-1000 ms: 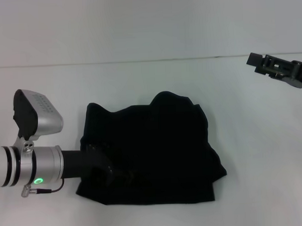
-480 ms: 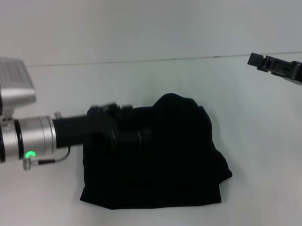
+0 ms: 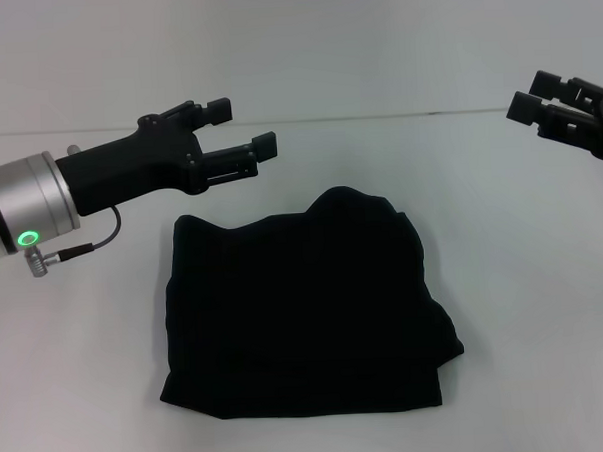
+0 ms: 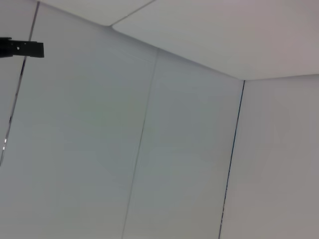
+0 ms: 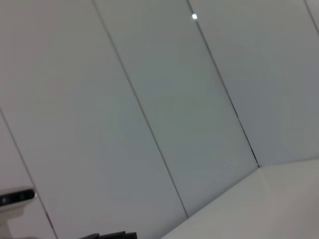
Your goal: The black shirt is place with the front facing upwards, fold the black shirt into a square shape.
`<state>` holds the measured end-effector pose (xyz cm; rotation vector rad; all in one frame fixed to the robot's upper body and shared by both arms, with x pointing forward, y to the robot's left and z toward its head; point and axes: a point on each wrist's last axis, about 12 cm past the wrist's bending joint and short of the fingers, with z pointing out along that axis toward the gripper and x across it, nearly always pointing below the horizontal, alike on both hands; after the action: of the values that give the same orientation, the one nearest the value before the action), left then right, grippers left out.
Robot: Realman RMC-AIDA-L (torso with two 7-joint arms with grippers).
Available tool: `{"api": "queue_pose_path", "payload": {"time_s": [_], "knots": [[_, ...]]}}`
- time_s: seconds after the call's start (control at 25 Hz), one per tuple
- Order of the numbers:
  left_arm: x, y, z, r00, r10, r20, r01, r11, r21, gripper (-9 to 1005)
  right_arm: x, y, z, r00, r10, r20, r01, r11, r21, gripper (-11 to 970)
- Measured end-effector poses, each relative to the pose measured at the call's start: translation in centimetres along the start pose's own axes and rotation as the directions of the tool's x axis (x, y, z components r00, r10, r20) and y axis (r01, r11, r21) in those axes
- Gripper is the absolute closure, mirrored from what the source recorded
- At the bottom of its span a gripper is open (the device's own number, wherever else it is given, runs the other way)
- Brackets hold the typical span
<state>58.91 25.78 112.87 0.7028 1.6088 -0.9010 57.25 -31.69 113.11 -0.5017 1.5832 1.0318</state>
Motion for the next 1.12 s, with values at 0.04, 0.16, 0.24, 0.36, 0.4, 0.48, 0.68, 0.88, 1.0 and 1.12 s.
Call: {"api": "queue_pose_path", "payload": {"time_s": [0.04, 0.16, 0.24, 0.36, 0.4, 0.48, 0.68, 0.88, 1.0, 1.12], "knots": [[0.0, -0.1, -0.1, 1.000, -0.011, 0.004, 0.011, 1.000, 0.010, 71, -0.2, 0.0, 0.0, 1.000, -0.027, -0.001, 0.027, 1.000, -0.005, 46], [0.0, -0.6, -0.6, 0.999, -0.026, 0.020, 0.025, 0.998, 0.052, 70, -0.6, 0.3, 0.2, 0.994, -0.105, -0.003, 0.105, 0.994, -0.035, 43], [0.1, -1.0, -1.2, 0.999, -0.034, 0.031, 0.032, 0.996, 0.079, 69, -0.8, 0.6, 0.7, 0.988, -0.151, -0.012, 0.150, 0.986, -0.065, 44], [0.3, -1.5, -2.5, 0.998, -0.044, 0.041, 0.039, 0.992, 0.124, 70, -1.1, 1.0, 1.8, 0.977, -0.207, -0.061, 0.198, 0.972, -0.126, 46], [0.3, -1.6, -2.9, 0.998, -0.048, 0.041, 0.042, 0.990, 0.137, 70, -1.2, 1.1, 2.2, 0.972, -0.220, -0.084, 0.206, 0.967, -0.150, 46], [0.7, -1.9, -3.9, 0.997, -0.066, 0.034, 0.060, 0.986, 0.157, 71, -1.3, 1.4, 2.8, 0.962, -0.239, -0.128, 0.212, 0.957, -0.199, 47], [1.8, -2.3, -5.4, 0.993, -0.117, 0.002, 0.115, 0.981, 0.159, 73, -1.5, 1.9, 2.9, 0.944, -0.263, -0.201, 0.199, 0.936, -0.290, 49], [2.5, -2.4, -6.2, 0.986, -0.153, -0.064, 0.161, 0.974, 0.158, 75, -1.1, 2.0, 3.0, 0.931, -0.260, -0.256, 0.173, 0.932, -0.318, 51], [2.7, -2.4, -6.2, 0.983, -0.155, -0.095, 0.169, 0.972, 0.162, 76, -0.8, 2.0, 3.4, 0.918, -0.248, -0.309, 0.145, 0.936, -0.321, 50], [2.9, -2.4, -6.1, 0.980, -0.160, -0.114, 0.178, 0.971, 0.162, 76, -0.4, 2.1, 4.0, 0.904, -0.237, -0.355, 0.119, 0.939, -0.322, 51]]}}
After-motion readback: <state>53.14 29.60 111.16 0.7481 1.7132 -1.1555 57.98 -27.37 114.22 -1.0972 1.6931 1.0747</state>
